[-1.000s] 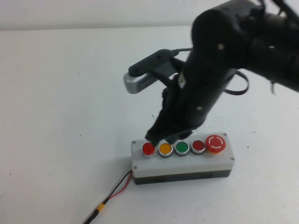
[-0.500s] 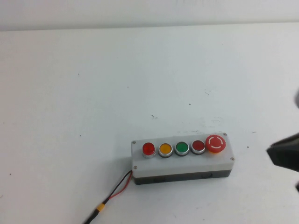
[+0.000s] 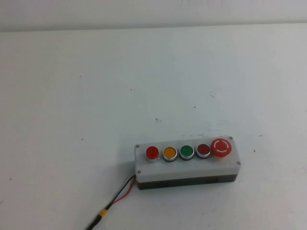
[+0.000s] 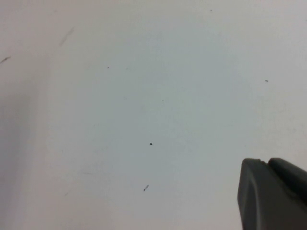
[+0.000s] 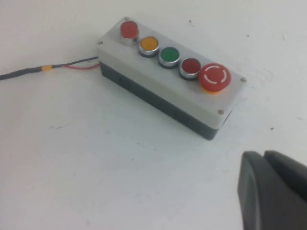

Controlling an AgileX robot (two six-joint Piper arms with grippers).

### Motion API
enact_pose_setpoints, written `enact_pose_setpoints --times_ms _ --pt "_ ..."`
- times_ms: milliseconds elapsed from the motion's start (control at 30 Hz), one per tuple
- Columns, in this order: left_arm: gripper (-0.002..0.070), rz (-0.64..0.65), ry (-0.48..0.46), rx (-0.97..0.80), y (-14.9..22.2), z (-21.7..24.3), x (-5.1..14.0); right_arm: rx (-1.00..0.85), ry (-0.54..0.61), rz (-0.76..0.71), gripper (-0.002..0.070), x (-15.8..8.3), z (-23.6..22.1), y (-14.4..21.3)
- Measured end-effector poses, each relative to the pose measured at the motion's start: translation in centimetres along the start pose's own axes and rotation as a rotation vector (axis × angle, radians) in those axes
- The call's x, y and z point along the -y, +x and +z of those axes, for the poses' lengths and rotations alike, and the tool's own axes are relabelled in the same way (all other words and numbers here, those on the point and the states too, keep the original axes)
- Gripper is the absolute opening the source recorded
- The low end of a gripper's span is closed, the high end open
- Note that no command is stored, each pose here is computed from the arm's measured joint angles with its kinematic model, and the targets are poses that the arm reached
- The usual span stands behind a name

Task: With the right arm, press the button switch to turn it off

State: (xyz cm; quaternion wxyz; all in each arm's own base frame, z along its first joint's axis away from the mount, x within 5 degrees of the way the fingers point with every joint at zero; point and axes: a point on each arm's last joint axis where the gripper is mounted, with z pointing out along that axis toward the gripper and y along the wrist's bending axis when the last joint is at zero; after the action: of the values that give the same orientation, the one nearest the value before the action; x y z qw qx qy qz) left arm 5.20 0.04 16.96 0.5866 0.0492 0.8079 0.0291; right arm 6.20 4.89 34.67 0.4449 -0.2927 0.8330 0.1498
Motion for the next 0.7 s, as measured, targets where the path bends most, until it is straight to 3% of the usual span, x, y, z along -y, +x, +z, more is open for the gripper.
enact_pose_setpoints --times_ms 200,533,700 --pt "-0.0002 0.0 0.0 0.0 0.0 0.0 0.0 0.09 0.08 -0.038 -0.0016 0.6 3.5 2.0" --pt "-0.0002 0.0 0.0 0.0 0.0 0.0 0.0 0.038 0.287 0.129 -0.0016 3.1 6.8 7.4" --pt "-0.0002 0.0 0.0 0.0 0.0 0.0 0.0 0.224 0.385 0.222 -0.0016 3.6 6.7 9.7"
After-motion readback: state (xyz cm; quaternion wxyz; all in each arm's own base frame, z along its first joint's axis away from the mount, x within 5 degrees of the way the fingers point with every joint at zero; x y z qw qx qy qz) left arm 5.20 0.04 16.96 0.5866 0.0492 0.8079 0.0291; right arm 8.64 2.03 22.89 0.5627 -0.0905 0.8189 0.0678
